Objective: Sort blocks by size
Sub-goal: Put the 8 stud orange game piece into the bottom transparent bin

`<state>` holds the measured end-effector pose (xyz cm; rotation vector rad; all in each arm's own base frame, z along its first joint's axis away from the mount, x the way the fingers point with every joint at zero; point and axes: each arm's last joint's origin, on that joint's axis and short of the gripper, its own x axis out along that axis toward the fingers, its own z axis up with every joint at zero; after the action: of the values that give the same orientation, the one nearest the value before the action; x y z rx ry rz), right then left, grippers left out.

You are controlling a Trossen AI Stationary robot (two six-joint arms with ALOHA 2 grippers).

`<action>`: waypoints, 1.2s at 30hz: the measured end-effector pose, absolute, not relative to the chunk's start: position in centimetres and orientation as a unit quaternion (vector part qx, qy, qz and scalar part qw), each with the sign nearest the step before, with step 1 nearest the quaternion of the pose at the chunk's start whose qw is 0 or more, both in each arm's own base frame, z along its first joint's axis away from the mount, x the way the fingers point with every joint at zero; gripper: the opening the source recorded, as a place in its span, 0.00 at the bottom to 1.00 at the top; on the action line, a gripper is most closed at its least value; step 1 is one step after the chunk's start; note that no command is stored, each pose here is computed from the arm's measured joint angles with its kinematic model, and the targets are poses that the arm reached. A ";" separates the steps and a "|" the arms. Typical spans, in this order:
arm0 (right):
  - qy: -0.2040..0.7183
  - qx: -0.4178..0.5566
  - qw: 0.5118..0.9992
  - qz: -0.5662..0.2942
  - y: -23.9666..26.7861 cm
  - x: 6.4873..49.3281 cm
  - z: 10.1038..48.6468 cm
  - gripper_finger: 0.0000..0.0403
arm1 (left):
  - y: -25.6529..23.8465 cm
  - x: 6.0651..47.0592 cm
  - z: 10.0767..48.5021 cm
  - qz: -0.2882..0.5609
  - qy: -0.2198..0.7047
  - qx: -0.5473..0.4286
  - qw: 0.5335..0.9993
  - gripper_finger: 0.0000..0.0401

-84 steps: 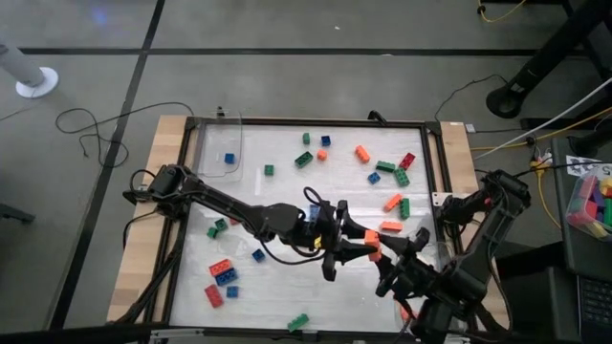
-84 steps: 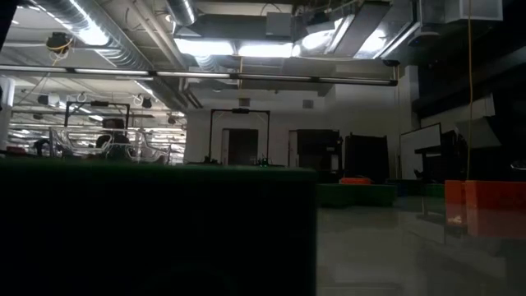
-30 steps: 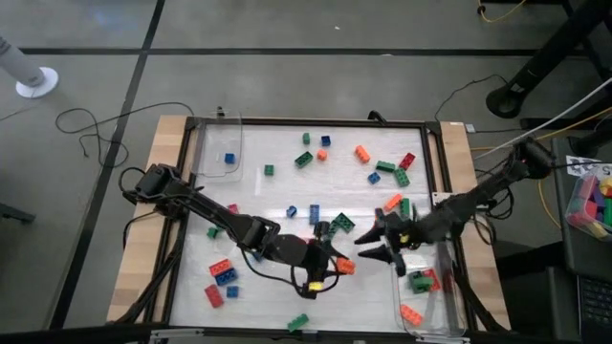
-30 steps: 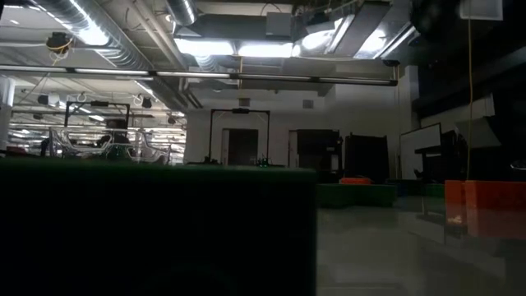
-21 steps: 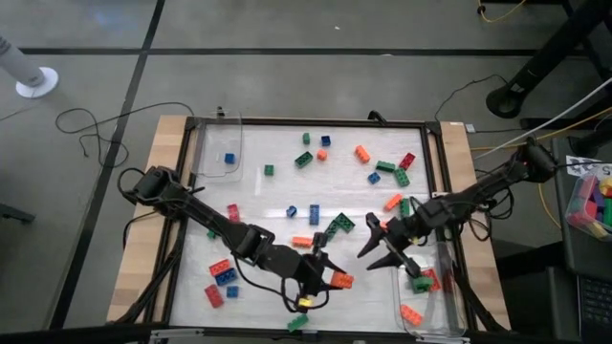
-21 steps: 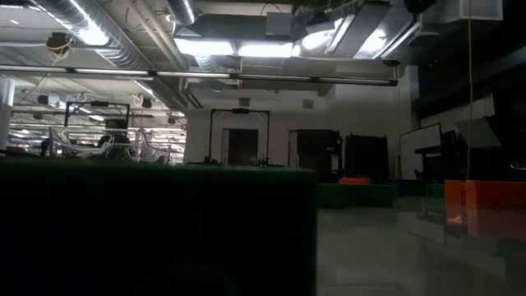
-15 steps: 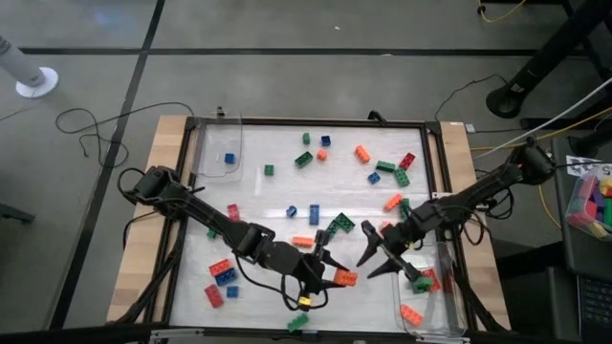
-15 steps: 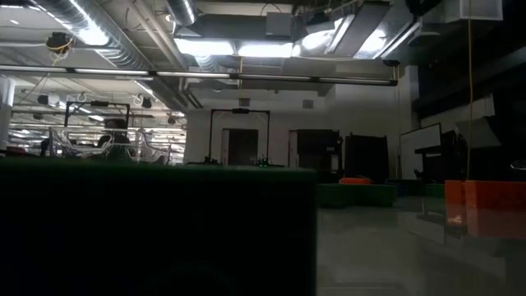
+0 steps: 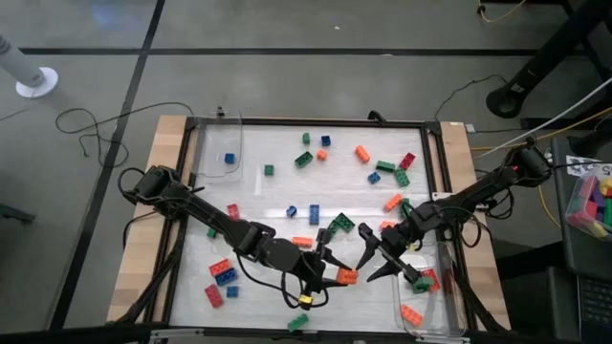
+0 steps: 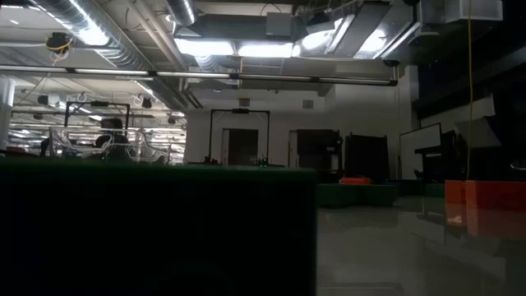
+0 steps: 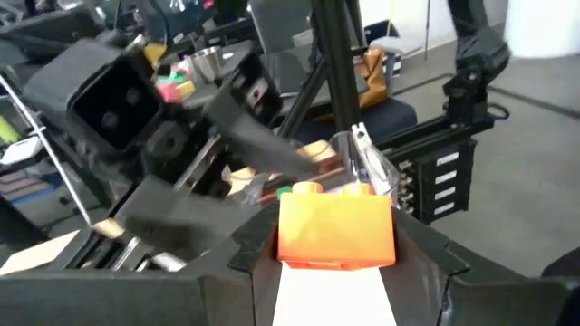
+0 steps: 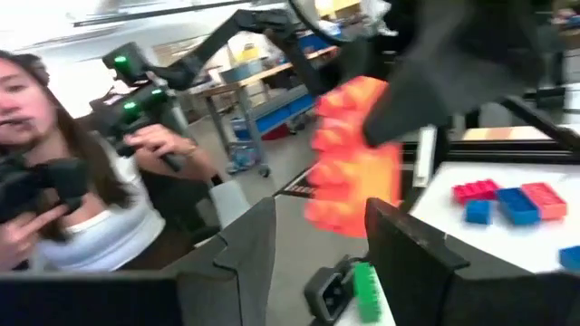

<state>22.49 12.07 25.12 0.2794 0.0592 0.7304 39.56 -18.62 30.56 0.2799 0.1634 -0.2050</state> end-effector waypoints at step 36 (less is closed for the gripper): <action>0.037 0.175 0.909 0.376 13.8 25.7 25.9 0.32 | -18.5 39.7 30.8 -0.132 0.067 0.150 0.978 0.36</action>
<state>25.73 13.83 25.86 0.3614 0.0753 0.7749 39.68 -18.55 30.75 0.3026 0.1344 -0.2654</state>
